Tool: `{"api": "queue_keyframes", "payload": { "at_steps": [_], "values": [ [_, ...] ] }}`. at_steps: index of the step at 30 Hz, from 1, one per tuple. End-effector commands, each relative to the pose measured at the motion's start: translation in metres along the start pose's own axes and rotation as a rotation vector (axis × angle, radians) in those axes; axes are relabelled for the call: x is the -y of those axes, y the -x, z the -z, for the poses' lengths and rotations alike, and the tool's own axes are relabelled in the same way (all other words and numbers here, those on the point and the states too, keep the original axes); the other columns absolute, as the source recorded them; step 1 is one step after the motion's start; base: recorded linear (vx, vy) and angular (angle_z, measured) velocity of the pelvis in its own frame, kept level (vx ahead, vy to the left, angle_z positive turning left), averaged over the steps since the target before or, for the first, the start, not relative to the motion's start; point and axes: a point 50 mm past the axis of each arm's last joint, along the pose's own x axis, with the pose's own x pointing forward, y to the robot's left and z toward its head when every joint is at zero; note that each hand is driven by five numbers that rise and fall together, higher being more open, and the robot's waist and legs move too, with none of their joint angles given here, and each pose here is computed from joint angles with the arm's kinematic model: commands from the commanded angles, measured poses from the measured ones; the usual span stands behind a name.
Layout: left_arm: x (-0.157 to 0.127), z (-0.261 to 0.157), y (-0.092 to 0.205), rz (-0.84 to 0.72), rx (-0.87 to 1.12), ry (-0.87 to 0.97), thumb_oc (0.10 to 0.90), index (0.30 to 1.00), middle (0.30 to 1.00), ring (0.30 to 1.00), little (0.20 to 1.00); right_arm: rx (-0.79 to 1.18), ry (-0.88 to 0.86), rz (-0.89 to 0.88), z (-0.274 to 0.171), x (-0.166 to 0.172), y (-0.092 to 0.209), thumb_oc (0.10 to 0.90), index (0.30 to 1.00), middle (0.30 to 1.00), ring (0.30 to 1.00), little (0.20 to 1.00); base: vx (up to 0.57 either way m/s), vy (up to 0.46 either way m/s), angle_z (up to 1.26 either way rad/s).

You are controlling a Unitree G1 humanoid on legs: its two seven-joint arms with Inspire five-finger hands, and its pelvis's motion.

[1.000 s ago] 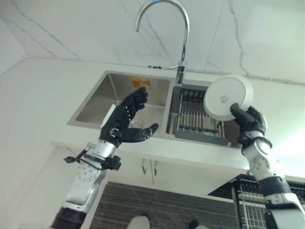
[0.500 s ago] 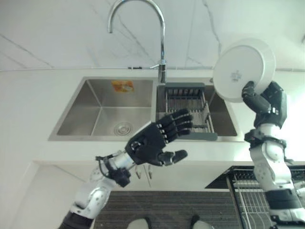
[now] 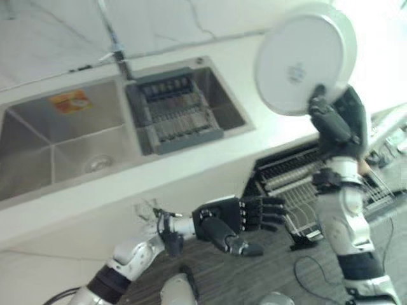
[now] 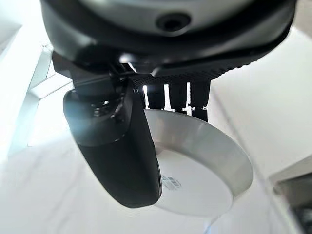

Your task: Place the dishes in the dishwasher.

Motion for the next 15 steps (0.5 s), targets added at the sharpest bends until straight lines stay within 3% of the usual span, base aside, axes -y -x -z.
{"api": "queue_keyframes", "payload": {
  "at_steps": [1, 6, 15],
  "values": [
    [0.034, -0.013, -0.018, 0.176, 0.17, -0.023, 0.8, 0.9, 0.9, 0.9, 0.9, 0.432, 0.035, -0.028, -0.08, 0.004, -0.014, 0.4, 0.3, 0.3, 0.3, 0.3, 0.0, -0.327, -0.65],
    [0.017, 0.016, -0.015, -0.017, 0.124, 0.05, 0.8, 0.9, 0.9, 0.9, 0.9, 0.393, 0.029, -0.061, -0.082, 0.003, -0.015, 0.4, 0.3, 0.3, 0.3, 0.3, 0.02, -0.254, -0.41],
    [-0.019, 0.1, 0.051, -0.558, -0.034, 0.123, 0.8, 0.9, 0.9, 0.9, 0.9, 0.299, 0.136, -0.007, -0.075, 0.03, -0.006, 0.4, 0.3, 0.3, 0.3, 0.3, -0.04, -0.094, -0.01]
  ]
}}
